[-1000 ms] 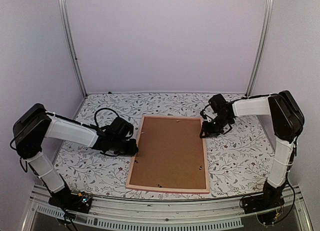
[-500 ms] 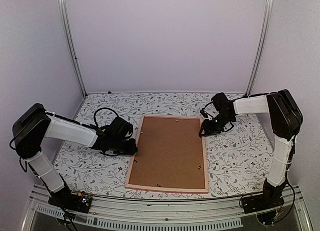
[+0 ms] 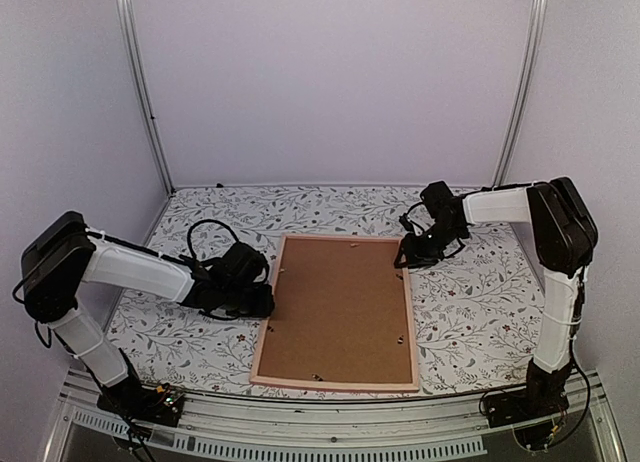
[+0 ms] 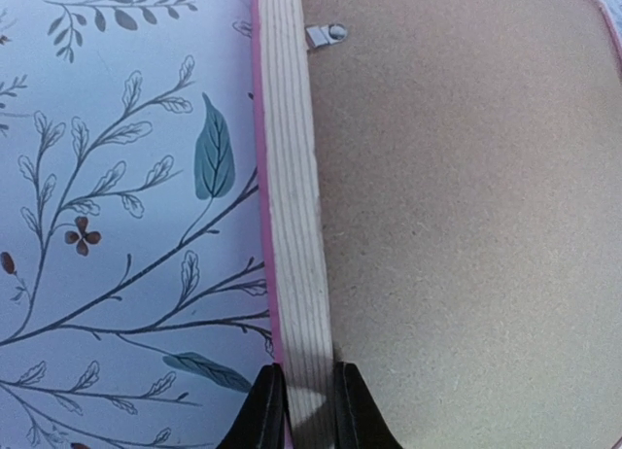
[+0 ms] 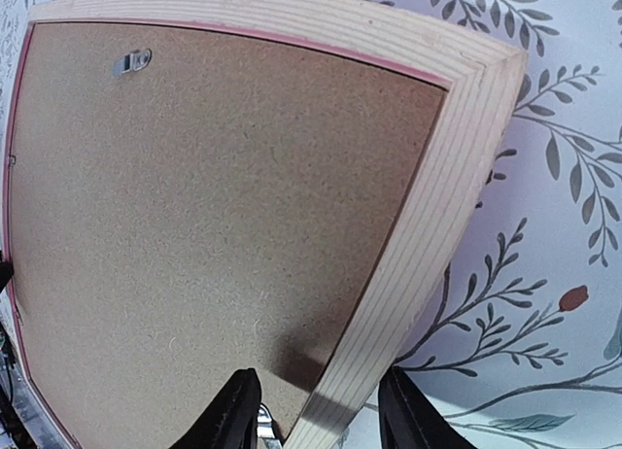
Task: Put the photo into the frame
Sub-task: Adjust the photo frame at the center of the board.
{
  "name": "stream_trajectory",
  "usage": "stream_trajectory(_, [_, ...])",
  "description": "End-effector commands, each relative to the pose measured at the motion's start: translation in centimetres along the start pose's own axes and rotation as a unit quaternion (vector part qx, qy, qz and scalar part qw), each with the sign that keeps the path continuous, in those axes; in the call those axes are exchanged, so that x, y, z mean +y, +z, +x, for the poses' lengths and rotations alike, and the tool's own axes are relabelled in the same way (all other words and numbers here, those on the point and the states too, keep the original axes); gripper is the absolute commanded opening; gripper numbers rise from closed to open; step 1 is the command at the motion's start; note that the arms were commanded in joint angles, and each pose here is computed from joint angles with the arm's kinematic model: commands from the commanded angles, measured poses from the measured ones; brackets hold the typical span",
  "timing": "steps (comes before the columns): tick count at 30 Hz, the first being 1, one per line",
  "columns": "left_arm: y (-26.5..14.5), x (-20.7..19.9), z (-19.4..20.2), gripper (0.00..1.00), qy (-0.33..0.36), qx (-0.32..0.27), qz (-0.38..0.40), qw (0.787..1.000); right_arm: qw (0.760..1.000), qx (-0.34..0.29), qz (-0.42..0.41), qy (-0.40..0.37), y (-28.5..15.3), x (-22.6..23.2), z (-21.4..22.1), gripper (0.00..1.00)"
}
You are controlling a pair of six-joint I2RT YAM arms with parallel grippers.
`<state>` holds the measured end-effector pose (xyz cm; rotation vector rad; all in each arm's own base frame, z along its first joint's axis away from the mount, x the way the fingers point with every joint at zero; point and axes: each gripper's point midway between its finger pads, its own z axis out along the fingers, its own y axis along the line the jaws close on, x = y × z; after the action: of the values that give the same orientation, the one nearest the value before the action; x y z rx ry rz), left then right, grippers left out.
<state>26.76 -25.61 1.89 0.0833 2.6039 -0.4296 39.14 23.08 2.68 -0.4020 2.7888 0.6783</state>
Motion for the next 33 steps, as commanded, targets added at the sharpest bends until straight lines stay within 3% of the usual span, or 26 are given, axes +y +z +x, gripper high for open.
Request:
stream_trajectory(1, [-0.8, -2.5, 1.1, 0.06, 0.023, 0.009, 0.037, 0.999, 1.000, -0.011, -0.027, 0.000, 0.2, 1.1, -2.0, 0.44])
stream_trajectory(10, [-1.5, -5.3, 1.6, 0.15, 0.036, 0.005, 0.071, 0.997, 1.000, 0.002, -0.005, -0.004, 1.1, 0.3, -3.9, 0.47])
stream_trajectory(15, [-1.8, -5.2, 1.9, 0.19, 0.034, 0.004, 0.066, 0.997, 0.999, 0.002, 0.041, -0.002, 0.3, -1.1, -3.4, 0.53])
stream_trajectory(25, [-1.7, -4.0, 1.4, 0.32, 0.035, -0.003, 0.027, 0.999, 0.998, -0.011, 0.057, 0.013, -2.9, -0.9, -0.3, 0.70])
stream_trajectory(33, [-1.6, -4.0, 1.1, 0.35, 0.040, -0.006, 0.019, 0.999, 0.999, -0.005, 0.045, 0.016, -3.5, -0.6, 1.8, 0.63])
